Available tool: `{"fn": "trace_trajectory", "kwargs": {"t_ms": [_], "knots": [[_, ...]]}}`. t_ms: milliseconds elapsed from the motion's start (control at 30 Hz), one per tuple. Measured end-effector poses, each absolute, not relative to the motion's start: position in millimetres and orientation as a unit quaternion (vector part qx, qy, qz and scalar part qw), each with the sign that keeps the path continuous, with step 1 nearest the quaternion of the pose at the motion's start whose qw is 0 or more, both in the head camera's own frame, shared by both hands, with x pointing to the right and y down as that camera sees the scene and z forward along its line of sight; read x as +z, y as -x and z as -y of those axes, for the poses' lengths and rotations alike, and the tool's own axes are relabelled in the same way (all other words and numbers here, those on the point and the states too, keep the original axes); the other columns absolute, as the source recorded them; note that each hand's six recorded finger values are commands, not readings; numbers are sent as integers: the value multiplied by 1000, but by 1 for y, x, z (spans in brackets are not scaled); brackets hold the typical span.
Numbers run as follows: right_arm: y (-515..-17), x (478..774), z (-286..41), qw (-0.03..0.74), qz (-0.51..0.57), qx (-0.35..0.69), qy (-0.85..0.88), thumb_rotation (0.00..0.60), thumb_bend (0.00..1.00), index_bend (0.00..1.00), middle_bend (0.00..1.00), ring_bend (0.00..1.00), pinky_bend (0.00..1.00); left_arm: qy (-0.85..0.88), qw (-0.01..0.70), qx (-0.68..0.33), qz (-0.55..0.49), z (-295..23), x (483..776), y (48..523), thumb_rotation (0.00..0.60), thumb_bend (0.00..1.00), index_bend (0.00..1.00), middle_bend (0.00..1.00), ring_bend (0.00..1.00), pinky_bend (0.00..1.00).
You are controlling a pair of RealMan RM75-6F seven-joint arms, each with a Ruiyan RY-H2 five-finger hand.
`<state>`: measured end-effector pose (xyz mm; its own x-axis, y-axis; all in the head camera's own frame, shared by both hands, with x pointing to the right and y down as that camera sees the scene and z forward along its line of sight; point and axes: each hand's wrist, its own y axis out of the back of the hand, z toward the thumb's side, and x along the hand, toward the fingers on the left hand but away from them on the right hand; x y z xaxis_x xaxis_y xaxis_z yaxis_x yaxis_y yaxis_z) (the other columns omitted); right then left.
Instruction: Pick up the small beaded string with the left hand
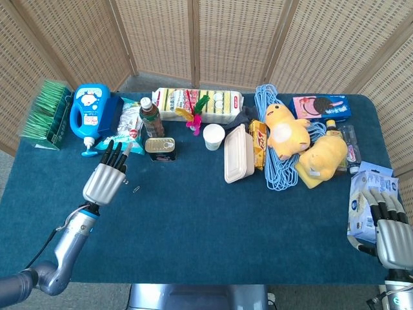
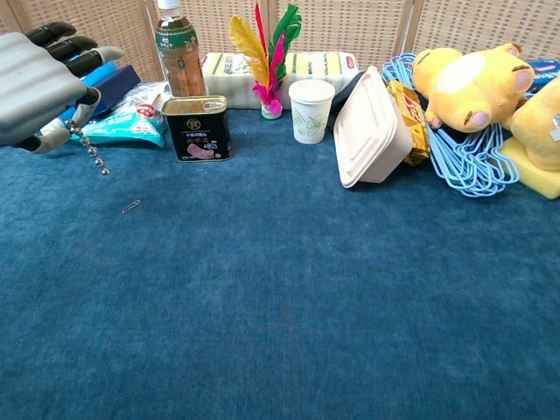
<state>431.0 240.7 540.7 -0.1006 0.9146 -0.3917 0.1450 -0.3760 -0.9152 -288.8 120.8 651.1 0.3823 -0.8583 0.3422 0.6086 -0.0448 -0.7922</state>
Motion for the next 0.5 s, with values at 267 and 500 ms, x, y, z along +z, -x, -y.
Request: {"fn": "trace_trajectory", "kwargs": {"t_ms": [267, 500], "knots": [[-431, 539, -240, 329, 454, 586, 585, 600, 0, 0, 0, 0, 0, 472, 689, -536, -127, -122, 649, 284, 600, 708, 534, 0, 0, 0], [-431, 539, -240, 328, 454, 586, 586, 600, 0, 0, 0, 0, 0, 474, 689, -533, -127, -124, 648, 279, 600, 707, 534, 0, 0, 0]]}}
